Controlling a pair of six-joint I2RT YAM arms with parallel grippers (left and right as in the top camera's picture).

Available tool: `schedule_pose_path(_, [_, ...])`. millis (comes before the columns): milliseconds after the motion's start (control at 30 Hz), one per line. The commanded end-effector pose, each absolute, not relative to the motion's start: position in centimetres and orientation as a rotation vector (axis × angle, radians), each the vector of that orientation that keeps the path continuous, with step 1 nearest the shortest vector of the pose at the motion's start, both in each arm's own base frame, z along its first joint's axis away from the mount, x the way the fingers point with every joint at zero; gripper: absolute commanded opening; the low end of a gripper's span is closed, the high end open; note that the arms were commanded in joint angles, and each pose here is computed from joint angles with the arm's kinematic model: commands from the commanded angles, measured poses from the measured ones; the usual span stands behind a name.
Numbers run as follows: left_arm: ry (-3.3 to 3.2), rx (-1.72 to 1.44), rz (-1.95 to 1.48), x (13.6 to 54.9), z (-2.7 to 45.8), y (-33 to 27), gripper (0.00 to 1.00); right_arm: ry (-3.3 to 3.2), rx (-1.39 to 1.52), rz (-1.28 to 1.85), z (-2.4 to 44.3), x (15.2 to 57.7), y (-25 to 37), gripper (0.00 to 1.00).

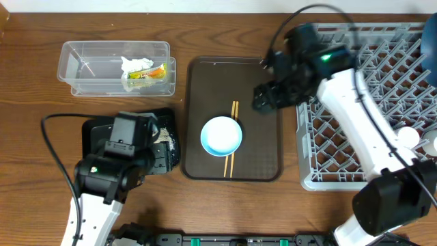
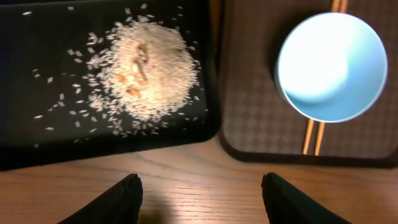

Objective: Sort waste into correct bins and load items into the dishwasher rack
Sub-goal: 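Reach the right gripper to the bowl and grasp its rim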

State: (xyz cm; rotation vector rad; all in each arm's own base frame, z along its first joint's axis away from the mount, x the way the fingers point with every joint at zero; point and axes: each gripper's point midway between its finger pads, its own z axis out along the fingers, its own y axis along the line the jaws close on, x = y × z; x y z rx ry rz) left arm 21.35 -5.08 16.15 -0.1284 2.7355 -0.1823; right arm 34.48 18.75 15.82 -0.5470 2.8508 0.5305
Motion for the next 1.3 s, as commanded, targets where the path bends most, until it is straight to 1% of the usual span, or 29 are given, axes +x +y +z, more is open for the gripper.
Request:
schedule_pose_path(0, [2.725,-0.176,-0.143,21.6,16.3,-4.0,0.65,2.930,-0.480,0.540,12.9,32.6,20.1,0.82])
schedule_pose_path(100, [2.723,-0.191,-0.140,21.6,16.3,-3.8,0.65,2.946,-0.499,0.548,10.5,31.3,21.5,0.75])
schedule_pose_path(167, [2.722,-0.192,-0.140,21.6,16.3,-3.8,0.65,2.944,-0.513,0.545,9.3,30.7,22.4,0.66])
schedule_pose_path(233, [2.722,-0.192,-0.140,21.6,16.3,-3.8,0.65,2.940,-0.488,0.503,8.2,30.5,22.8,0.63])
schedule_pose_path(300, [2.723,-0.192,-0.140,21.6,16.3,-3.8,0.65,2.932,-0.444,0.412,7.1,30.5,22.8,0.61])
schedule_pose_path(433, [2.725,-0.192,-0.139,21.6,16.3,-3.7,0.65,2.906,-0.331,0.267,5.5,30.7,22.5,0.53])
schedule_pose_path(567, [2.726,-0.191,-0.139,21.5,16.3,-3.7,0.65,2.886,-0.266,0.242,4.7,30.6,22.8,0.37])
schedule_pose_path(733, [2.726,-0.191,-0.139,21.5,16.3,-3.7,0.65,2.889,-0.237,0.247,4.2,30.5,22.8,0.29])
schedule_pose_path(900, [2.728,-0.192,-0.139,21.5,16.2,-3.7,0.65,2.888,-0.237,0.247,4.2,30.5,22.8,0.29])
schedule_pose_path(967, [2.731,-0.192,-0.138,21.4,16.2,-3.7,0.65,2.889,-0.237,0.246,4.2,30.4,22.7,0.21])
schedule_pose_path(1033, [2.734,-0.192,-0.137,21.4,16.2,-3.7,0.65,2.891,-0.236,0.245,4.1,30.4,22.7,0.17])
schedule_pose_path(1267, [2.744,-0.193,-0.134,21.1,16.1,-3.7,0.65,2.900,-0.232,0.238,4.0,30.2,22.6,0.16])
